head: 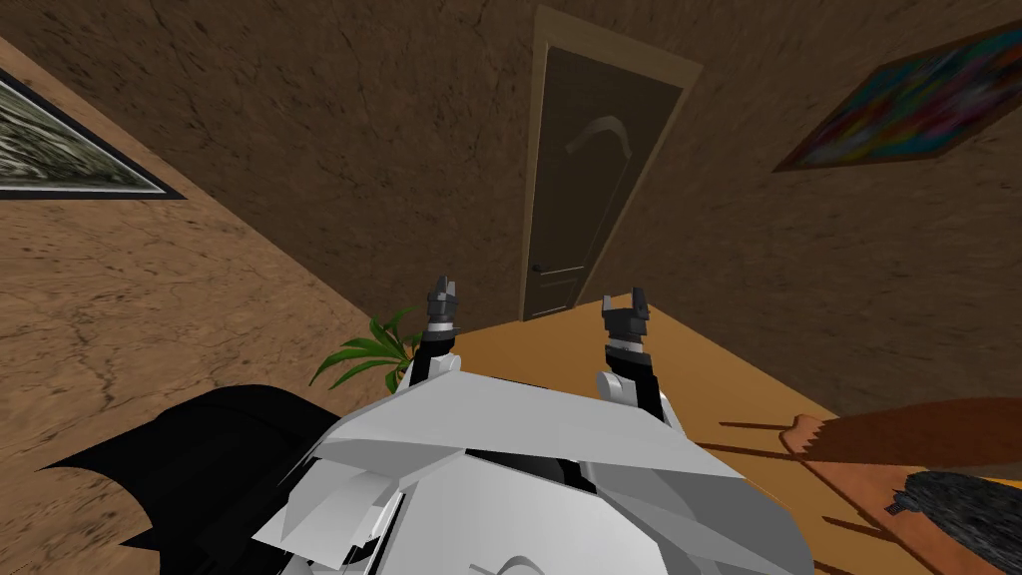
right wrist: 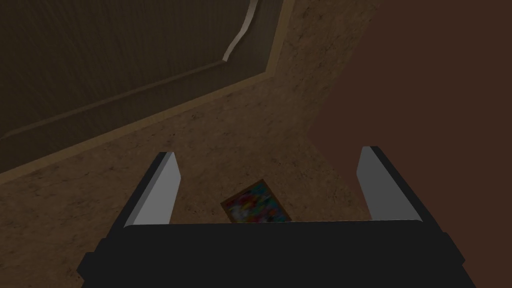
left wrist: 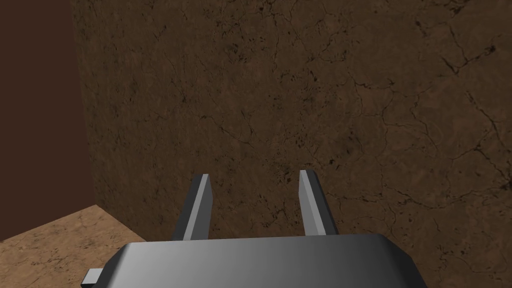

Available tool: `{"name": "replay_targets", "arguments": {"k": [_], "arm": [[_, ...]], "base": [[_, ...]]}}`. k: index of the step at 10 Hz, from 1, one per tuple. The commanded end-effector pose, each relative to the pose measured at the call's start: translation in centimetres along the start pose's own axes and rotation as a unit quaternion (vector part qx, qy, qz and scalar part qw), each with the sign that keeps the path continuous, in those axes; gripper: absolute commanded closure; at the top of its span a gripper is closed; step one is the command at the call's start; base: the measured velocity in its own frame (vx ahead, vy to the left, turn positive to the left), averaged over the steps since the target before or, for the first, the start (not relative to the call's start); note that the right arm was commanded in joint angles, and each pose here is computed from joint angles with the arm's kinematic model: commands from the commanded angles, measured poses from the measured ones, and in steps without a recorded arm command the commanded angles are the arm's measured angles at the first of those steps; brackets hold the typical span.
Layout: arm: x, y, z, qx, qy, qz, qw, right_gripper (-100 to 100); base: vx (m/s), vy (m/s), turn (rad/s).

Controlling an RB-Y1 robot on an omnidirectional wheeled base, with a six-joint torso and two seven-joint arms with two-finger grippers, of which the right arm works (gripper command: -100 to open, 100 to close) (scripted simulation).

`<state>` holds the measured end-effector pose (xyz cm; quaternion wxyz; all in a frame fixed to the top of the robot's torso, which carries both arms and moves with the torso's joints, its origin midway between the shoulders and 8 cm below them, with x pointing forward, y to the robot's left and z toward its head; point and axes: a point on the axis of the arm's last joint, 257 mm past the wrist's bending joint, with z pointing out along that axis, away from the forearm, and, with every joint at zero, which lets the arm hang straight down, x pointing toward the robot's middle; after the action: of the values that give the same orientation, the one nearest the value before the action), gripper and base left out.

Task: Pull the door open

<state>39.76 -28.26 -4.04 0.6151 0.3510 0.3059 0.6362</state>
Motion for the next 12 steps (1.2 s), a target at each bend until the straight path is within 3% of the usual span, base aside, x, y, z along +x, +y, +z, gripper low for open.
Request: {"name": "replay_targets", "arguments": {"k": [1,7,12], "arm": [[0.0,-1.5,-0.15,0.012,0.003,0.0,0.9999,-100],[-0.5,-7.1,-1.33,0.06,0.014,-0.005,0.9981,-100],[-1.4,-11.9,-2.77,0.102,0.023,-0.012,0.9944,-100]], "base": [[0.091,-0.009,0.102],[0.096,-0.014,0.106],[0.098,-0.017,0.115]]}}
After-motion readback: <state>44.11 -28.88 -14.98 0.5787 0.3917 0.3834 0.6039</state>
